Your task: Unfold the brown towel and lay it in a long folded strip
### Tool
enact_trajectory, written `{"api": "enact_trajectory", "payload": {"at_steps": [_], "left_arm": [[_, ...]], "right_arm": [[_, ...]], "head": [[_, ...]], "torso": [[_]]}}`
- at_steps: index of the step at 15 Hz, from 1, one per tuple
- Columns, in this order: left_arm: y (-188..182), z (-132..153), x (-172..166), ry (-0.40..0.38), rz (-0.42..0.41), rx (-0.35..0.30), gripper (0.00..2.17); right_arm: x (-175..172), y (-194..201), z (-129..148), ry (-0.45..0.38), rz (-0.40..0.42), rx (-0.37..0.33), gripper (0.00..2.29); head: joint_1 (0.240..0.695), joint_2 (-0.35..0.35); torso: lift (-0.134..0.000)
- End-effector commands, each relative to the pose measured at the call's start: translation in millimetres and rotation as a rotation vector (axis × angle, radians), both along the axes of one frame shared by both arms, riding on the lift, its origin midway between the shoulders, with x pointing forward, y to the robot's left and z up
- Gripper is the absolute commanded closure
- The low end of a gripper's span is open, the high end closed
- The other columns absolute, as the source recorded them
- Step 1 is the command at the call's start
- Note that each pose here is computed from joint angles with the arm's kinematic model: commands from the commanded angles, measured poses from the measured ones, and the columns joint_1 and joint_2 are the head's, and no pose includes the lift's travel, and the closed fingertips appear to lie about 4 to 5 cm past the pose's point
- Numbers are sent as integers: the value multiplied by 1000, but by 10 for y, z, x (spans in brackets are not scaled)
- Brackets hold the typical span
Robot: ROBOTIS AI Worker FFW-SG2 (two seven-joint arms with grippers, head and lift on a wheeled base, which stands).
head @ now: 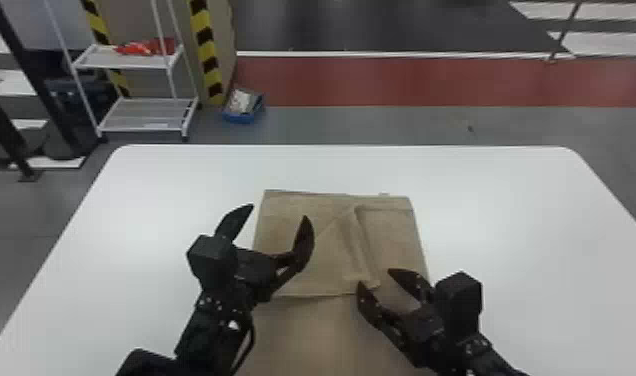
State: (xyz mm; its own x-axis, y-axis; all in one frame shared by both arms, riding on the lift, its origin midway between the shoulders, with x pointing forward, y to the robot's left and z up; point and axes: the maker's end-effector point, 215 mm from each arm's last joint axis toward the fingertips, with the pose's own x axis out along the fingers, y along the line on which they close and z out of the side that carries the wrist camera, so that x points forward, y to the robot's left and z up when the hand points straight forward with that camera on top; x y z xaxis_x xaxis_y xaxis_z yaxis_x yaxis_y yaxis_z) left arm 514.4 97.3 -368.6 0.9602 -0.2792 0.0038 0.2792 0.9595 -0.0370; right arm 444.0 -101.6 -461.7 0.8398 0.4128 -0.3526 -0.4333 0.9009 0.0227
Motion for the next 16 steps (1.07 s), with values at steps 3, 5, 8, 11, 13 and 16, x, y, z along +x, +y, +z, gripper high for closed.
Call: {"api": "enact_trajectory", "payload": {"at_steps": [3, 5, 8, 11, 13, 16], "left_arm": [[-17, -35, -11, 6, -5, 1, 46], [-17, -35, -11, 6, -5, 1, 46], [-8, -43, -10, 7, -4, 3, 46], [-3, -68, -11, 12, -2, 5, 46], [1, -77, -12, 13, 0, 5, 46], [4, -69, -5, 12, 1, 5, 46]], "right_arm": [[15, -11, -44, 16, 0, -8, 691], [9, -17, -91, 35, 1, -13, 819], [15, -5, -75, 33, 3, -10, 822], [7, 8, -93, 41, 6, -9, 1156], [-2, 37, -65, 39, 16, 1, 1241], [28, 62, 74, 14, 23, 10, 1241]], "head": [[695, -7], [695, -8], [695, -9], [695, -6], [695, -5], [695, 0]], "torso": [[-119], [-119], [-119], [-119], [-119], [-119]]}}
